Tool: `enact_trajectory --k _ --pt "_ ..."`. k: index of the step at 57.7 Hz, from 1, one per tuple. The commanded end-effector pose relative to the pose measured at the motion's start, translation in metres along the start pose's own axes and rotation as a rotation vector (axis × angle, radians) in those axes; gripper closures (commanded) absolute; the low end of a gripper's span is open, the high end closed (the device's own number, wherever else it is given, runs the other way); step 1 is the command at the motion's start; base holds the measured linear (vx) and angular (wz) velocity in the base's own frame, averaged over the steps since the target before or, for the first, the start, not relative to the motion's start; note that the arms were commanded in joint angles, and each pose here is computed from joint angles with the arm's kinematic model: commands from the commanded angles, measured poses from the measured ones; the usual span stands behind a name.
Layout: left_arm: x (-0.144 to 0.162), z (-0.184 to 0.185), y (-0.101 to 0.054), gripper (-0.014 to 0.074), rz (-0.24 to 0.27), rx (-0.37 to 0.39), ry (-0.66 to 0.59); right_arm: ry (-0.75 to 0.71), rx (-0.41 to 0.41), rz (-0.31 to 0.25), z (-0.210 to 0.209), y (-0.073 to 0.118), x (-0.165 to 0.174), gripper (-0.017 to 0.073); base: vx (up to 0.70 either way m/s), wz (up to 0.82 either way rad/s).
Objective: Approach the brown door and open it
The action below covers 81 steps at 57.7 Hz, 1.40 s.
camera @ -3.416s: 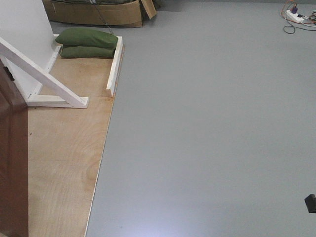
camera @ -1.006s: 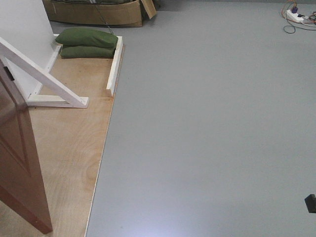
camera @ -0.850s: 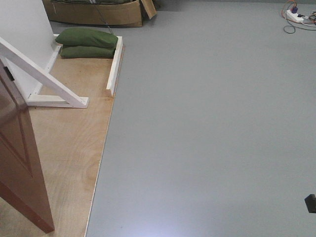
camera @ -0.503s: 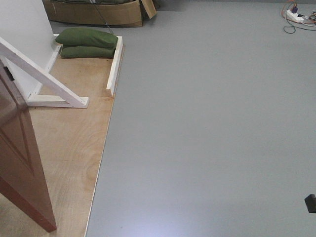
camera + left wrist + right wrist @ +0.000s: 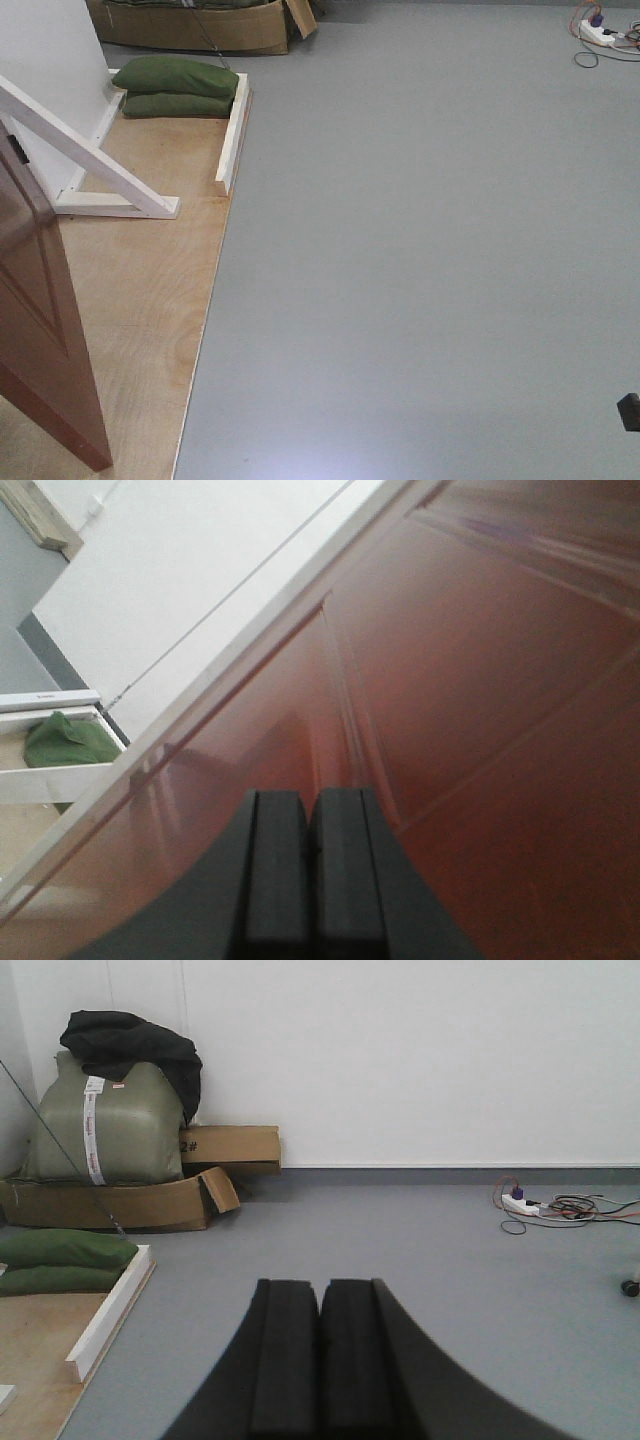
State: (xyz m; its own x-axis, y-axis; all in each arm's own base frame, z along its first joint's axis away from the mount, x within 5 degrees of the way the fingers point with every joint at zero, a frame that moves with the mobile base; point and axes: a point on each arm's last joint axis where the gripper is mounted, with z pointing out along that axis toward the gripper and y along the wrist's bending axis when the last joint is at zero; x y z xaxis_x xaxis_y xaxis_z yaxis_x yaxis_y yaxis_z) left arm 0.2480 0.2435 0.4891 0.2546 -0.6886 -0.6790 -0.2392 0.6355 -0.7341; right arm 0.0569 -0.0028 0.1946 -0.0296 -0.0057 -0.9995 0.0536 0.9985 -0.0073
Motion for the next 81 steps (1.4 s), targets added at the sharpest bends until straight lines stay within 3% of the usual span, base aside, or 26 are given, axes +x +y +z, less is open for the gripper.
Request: enact_trajectory --k 1,34,42,59,81 --pt "-0.005 -0.011 -0.030 0.0597 0.004 0.077 -0.047 -0.082 0.011 -0.012 -0.001 -0.001 -0.005 0.0559 0.00 0.00" --pt "0.035 0.004 -0.062 0.0597 -0.007 0.198 0.131 -0.082 0.011 -0.012 -0.001 -0.001 -0.005 0.0559 0.00 0.00" --pt "0.040 0.003 -0.073 0.0597 -0.046 0.249 0.147 -0.082 0.011 -0.012 -0.001 -0.001 -0.005 0.0559 0.00 0.00" --pt "0.049 0.001 -0.095 0.0597 -0.181 0.372 0.179 -0.082 0.011 -0.012 -0.001 -0.001 -0.005 0.0559 0.00 0.00" --pt "0.077 0.004 -0.123 0.0597 -0.211 0.454 0.268 -0.082 0.011 -0.012 -0.001 -0.001 -0.005 0.0559 0.00 0.00"
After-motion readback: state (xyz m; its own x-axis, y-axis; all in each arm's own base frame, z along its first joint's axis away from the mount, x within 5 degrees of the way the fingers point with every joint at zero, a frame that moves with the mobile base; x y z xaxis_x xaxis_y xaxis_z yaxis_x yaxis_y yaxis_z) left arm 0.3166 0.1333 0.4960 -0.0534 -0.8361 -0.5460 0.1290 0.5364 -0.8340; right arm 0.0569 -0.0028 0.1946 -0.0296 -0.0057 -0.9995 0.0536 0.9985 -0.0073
